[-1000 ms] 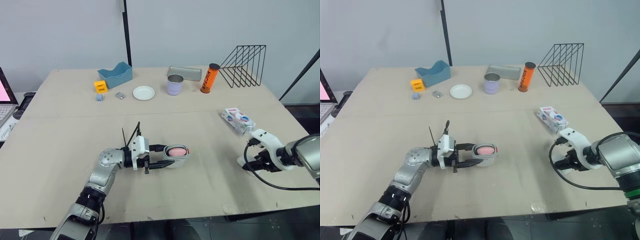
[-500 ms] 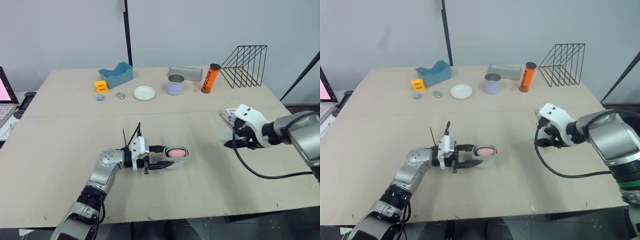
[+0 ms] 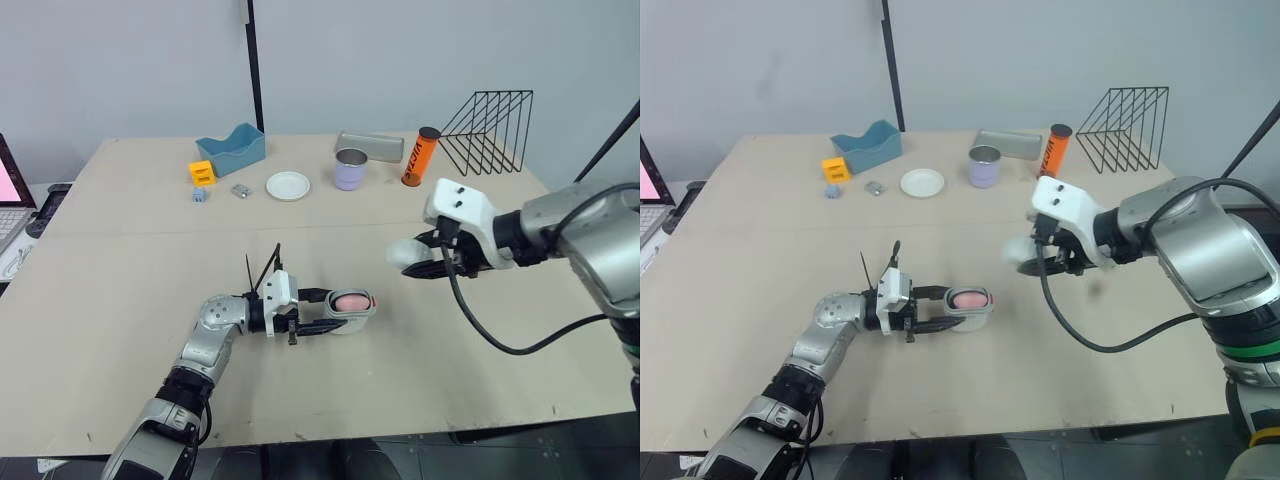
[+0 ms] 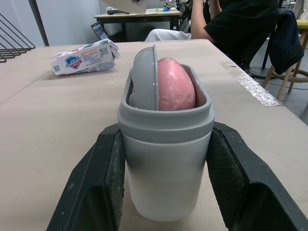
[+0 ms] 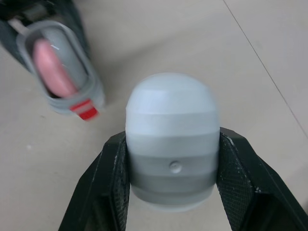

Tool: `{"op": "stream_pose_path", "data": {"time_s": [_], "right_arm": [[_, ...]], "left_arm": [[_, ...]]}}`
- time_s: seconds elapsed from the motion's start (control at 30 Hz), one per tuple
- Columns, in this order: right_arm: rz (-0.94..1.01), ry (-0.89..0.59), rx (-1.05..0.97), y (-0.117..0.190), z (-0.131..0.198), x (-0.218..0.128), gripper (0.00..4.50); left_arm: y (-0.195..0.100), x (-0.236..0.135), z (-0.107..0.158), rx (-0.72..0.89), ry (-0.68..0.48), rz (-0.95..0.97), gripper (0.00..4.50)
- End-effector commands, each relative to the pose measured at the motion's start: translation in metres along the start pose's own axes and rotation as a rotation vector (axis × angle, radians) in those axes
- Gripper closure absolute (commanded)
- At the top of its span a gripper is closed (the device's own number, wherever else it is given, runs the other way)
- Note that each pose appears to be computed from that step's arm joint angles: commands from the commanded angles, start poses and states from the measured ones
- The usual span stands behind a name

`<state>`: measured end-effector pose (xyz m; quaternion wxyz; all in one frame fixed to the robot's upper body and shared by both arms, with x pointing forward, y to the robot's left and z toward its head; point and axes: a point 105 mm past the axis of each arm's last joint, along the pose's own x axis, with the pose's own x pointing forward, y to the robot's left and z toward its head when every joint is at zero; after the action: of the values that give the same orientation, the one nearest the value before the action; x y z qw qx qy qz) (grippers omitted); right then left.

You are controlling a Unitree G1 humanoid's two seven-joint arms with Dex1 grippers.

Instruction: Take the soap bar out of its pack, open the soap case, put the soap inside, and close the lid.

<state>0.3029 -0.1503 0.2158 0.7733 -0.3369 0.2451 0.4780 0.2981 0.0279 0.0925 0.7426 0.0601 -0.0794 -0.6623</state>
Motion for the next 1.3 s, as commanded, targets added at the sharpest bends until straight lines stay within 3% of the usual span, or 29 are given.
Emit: {"op": "stream_pose_path", "data": {"time_s": [0.03,0.47,1.3], "right_arm": [[0.074,-0.005,-0.105,0.013,0.016,0.0,2.62],[0.251,0.037,-0.242,0.037,0.035,0.007,2.62],[0.305,0.175,-0.261,0.036,0.031,0.035,2.62]], "left_arm": [[0.003,0.002,0.011,0.044,-0.039,-0.002,2.62],[0.004,0.019,0.009,0.097,-0.041,-0.027,2.62],[0.007,0.028,0.005,0.133,-0.042,-0.027,2.62]]}}
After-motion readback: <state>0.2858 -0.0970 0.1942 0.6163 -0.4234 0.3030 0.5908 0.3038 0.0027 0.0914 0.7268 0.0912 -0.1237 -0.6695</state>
